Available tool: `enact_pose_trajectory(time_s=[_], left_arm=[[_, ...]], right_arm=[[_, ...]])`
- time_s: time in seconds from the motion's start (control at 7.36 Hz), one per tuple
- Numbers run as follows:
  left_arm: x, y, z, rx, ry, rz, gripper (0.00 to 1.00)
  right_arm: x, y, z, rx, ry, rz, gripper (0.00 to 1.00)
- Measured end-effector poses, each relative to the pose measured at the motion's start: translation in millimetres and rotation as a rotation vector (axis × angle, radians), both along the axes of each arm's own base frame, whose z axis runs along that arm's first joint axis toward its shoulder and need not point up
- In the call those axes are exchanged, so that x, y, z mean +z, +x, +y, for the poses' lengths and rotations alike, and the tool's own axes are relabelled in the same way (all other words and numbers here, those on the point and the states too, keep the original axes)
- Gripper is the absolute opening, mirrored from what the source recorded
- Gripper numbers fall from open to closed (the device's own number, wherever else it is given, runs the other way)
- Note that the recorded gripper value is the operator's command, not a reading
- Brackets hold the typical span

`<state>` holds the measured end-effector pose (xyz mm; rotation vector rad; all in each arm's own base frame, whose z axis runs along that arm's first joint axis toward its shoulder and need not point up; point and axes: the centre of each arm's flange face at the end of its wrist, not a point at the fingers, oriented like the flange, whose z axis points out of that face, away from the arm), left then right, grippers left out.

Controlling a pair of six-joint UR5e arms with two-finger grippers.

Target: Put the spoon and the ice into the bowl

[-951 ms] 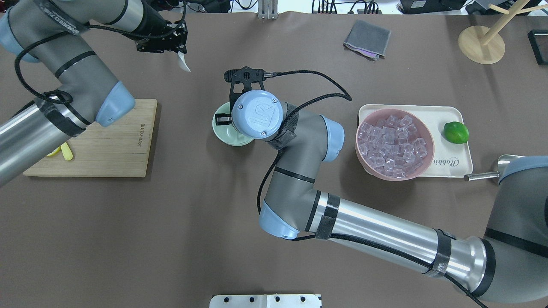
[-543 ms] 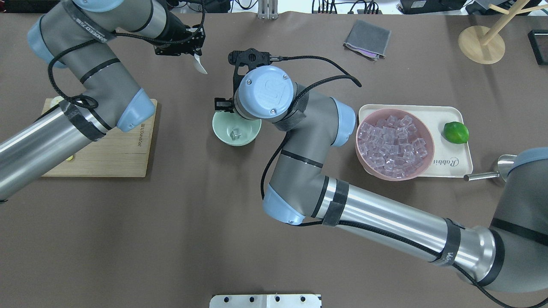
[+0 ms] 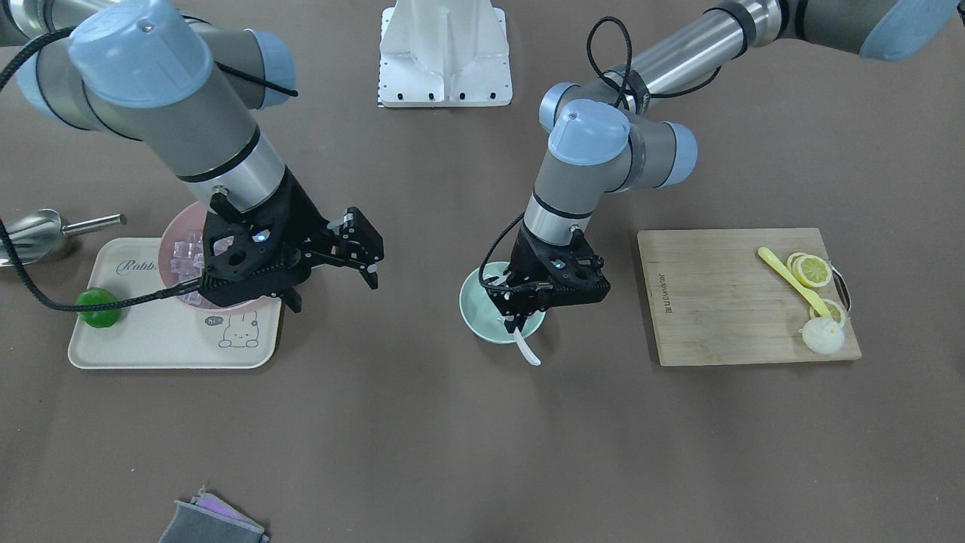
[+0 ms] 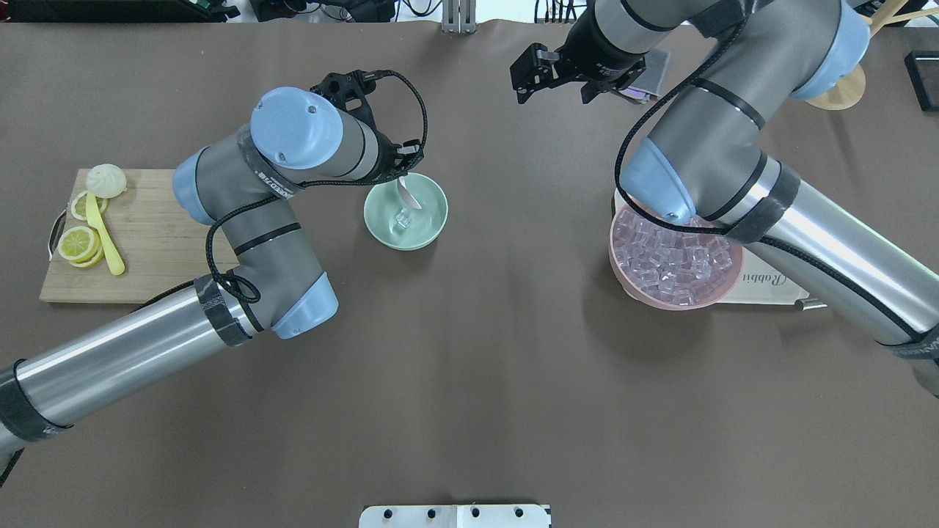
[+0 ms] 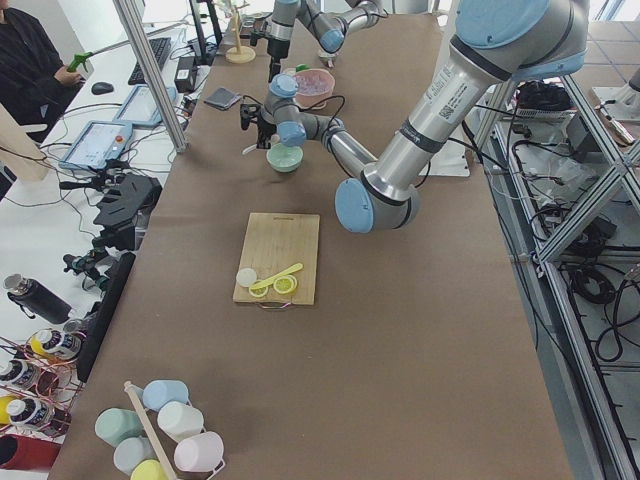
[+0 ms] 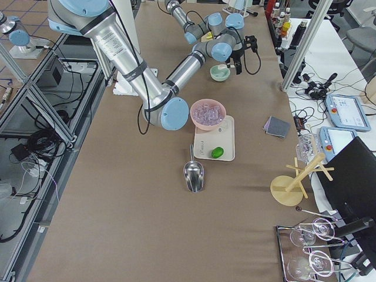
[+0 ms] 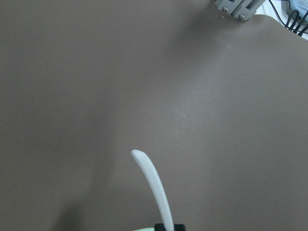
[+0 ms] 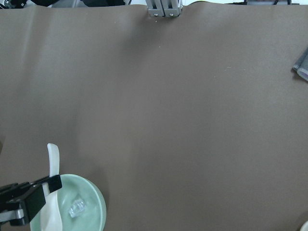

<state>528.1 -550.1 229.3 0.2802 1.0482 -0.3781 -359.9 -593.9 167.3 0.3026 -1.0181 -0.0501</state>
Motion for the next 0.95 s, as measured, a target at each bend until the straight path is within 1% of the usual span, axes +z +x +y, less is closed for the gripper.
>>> enact_pose_trajectory(time_s=[0.14, 0.41, 0.54, 0.68, 0.81, 0.95], left_arm=[[2.2, 2.8, 4.8, 0.006, 0.001, -0.003, 0.97], [2.4, -6.2, 10.5, 0.007, 0.011, 0.002, 0.98], [0.3, -25.5, 11.8, 0.0, 0.021, 0.006, 0.98], [1.5, -62.5, 4.4, 0.003, 0.044, -0.014, 0.98], [13.3, -112.4, -9.4, 0.023, 0.084, -0.069, 0.98], [36.9, -166.8, -23.6, 0.035, 0.13, -0.14, 0.98]], right_arm=[[5.6, 9.7, -4.0, -0.006, -0.004, 0.0, 1.0], [12.4, 21.4, -9.5, -0.013, -0.011, 0.007, 1.0], [16.6, 33.1, -14.0, -0.019, -0.013, 0.02, 1.0], [29.4, 55.8, -17.6, -0.033, -0.007, 0.049, 1.0], [55.4, 93.2, -19.0, -0.056, 0.018, 0.099, 1.0], [87.5, 138.8, -20.3, -0.081, 0.047, 0.164, 1.0]])
